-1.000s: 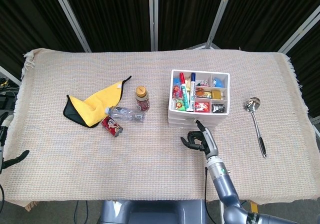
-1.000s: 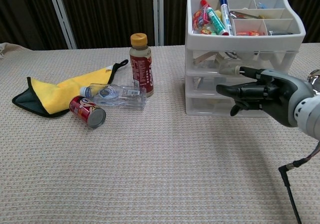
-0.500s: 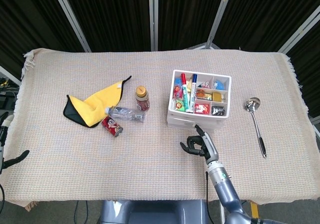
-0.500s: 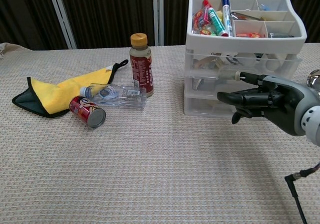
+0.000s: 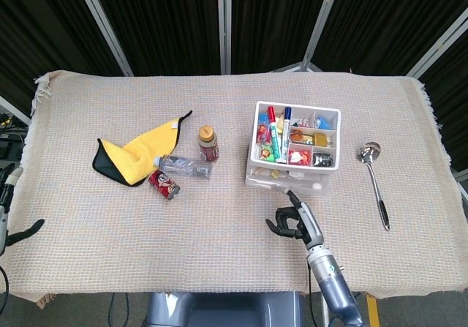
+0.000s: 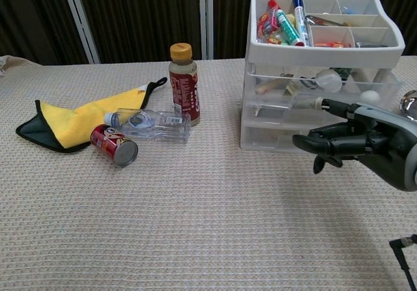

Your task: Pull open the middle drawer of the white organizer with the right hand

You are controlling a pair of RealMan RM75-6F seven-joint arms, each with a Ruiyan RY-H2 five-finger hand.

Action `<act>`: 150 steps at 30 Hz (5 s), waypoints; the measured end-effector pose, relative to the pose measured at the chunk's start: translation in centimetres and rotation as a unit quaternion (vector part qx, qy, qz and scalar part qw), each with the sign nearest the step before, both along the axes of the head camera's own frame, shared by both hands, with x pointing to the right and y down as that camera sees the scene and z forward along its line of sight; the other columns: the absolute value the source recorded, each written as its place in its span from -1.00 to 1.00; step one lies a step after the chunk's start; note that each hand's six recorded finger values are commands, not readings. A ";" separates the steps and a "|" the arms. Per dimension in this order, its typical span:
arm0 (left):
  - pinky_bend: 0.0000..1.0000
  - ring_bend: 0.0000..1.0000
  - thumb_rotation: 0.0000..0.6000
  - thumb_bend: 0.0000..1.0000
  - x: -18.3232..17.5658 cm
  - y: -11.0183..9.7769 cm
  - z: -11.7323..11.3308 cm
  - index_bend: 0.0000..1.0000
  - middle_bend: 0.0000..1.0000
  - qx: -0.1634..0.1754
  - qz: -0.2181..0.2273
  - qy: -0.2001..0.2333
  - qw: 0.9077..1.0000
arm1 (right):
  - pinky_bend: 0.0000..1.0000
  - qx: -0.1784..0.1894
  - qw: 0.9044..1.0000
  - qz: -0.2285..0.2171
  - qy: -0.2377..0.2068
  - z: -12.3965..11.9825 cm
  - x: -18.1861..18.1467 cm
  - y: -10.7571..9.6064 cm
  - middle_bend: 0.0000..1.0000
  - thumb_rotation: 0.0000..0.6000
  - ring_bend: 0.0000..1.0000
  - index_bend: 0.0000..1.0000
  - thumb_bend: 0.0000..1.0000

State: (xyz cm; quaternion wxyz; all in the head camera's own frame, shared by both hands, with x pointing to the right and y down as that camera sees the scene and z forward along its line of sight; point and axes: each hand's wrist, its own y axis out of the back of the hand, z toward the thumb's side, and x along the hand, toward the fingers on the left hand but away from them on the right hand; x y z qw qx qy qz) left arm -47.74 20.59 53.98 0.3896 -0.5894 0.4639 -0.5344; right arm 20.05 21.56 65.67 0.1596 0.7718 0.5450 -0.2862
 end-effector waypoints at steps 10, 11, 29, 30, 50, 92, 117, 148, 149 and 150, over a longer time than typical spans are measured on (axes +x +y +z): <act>-1.00 -1.00 1.00 -0.92 0.1 0.0 0.1 -1.00 -1.00 -0.001 0.000 0.000 1.000 | 0.14 0.053 0.998 -0.017 0.027 -1.3 -0.2 1.4 0.52 1.00 0.58 -0.87 -0.54; -1.00 -1.00 1.00 -0.92 0.0 0.0 0.1 -1.00 -1.00 -0.001 -0.001 -0.001 1.000 | 0.14 0.062 0.997 -0.019 0.031 -1.5 -0.2 1.6 0.52 1.00 0.58 -0.87 -0.54; -1.00 -1.00 1.00 -0.92 -0.2 -0.1 -0.2 -1.00 -1.00 0.005 -0.005 -0.001 1.000 | 0.16 0.220 0.948 -0.075 0.216 -6.2 2.4 -0.3 0.53 1.00 0.57 -0.44 -0.53; -1.00 -1.00 1.00 -0.92 -0.2 -0.1 -0.2 -1.00 -1.00 0.005 -0.005 -0.001 1.000 | 0.16 0.220 0.945 -0.075 0.230 -6.3 2.8 -0.8 0.53 1.00 0.57 -0.43 -0.53; -1.00 -1.00 1.00 -0.92 0.0 0.0 -0.1 -1.00 -1.00 0.002 -0.003 -0.001 1.000 | 0.16 0.150 0.919 -0.116 0.346 -4.7 5.4 -3.0 0.53 1.00 0.57 -0.39 -0.53; -1.00 -1.00 1.00 -0.92 0.0 0.0 -0.1 -1.00 -1.00 0.000 -0.003 -0.002 1.000 | 0.18 0.150 0.926 -0.113 0.327 -5.9 6.4 0.3 0.55 1.00 0.58 0.03 -0.48; -1.00 -1.00 1.00 -0.92 -0.1 0.3 -0.7 -1.00 -1.00 0.008 -0.003 0.007 1.000 | 0.18 0.163 0.924 -0.131 0.320 -5.9 5.3 3.0 0.58 1.00 0.60 -0.49 -0.62; -1.00 -1.00 1.00 -0.92 -0.6 0.0 -1.0 -1.00 -1.00 0.013 -0.010 0.013 1.000 | 0.26 0.261 0.860 -0.133 0.418 -13.8 4.2 -1.5 0.95 1.00 0.93 -0.24 -0.92; -1.00 -1.00 1.00 -0.92 -0.6 0.0 -0.9 -1.00 -1.00 0.013 -0.011 0.013 1.000 | 0.26 0.255 0.856 -0.141 0.428 -13.5 4.2 -2.0 0.96 1.00 0.94 -0.23 -0.93; -1.00 -1.00 1.00 -0.92 -0.6 0.0 -0.9 -1.00 -1.00 0.012 -0.011 0.012 1.000 | 0.26 0.249 0.853 -0.149 0.435 -13.3 4.3 -2.3 0.97 1.00 0.95 -0.22 -0.94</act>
